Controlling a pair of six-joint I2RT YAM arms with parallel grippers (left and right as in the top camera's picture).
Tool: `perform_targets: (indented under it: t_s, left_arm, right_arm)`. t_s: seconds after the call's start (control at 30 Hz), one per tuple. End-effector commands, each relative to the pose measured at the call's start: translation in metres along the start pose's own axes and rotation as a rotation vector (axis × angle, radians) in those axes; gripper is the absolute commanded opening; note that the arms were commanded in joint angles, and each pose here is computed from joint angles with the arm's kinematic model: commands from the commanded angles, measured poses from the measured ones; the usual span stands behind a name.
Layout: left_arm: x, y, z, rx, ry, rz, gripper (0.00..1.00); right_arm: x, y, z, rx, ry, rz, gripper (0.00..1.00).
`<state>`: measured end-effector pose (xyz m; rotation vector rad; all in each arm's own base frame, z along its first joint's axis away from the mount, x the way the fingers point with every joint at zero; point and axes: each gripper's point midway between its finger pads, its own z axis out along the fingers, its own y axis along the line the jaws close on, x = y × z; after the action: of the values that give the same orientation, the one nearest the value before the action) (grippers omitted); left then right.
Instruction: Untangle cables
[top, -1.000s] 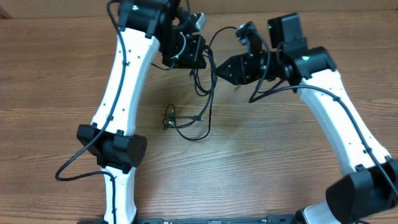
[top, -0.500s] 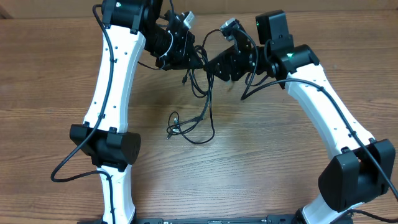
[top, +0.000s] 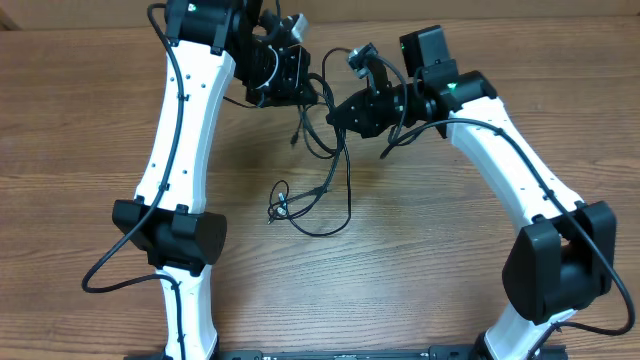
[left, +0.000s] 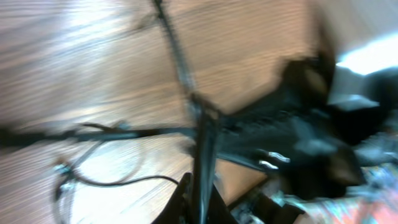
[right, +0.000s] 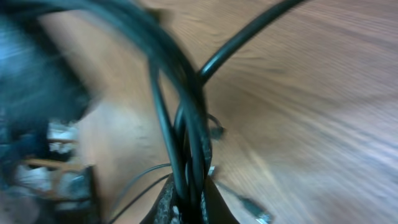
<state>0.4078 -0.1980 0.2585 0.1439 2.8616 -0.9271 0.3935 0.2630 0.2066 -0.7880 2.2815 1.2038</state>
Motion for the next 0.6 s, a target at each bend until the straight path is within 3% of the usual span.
perform_targets:
  t_s: [0.0, 0.23, 0.47, 0.57]
  left_arm:
    - [-0.025, 0.059, -0.028, -0.25, -0.148, -0.143, 0.04]
    - [-0.032, 0.093, -0.045, -0.337, -0.195, -0.197, 0.04]
    - [-0.019, 0.108, -0.018, -0.37, -0.105, -0.224, 0.04]
    - [-0.012, 0.111, -0.003, -0.362, -0.057, -0.22, 0.04]
  right_arm:
    - [-0.018, 0.063, -0.051, -0.248, -0.1, -0.111, 0.04]
    - [-0.019, 0.114, -0.114, -0.597, -0.224, -0.167, 0.04]
    - [-0.027, 0.123, -0.126, -0.585, -0.238, -0.189, 0.04]
    - [-0.037, 0.094, -0.131, -0.463, -0.238, -0.074, 0.04]
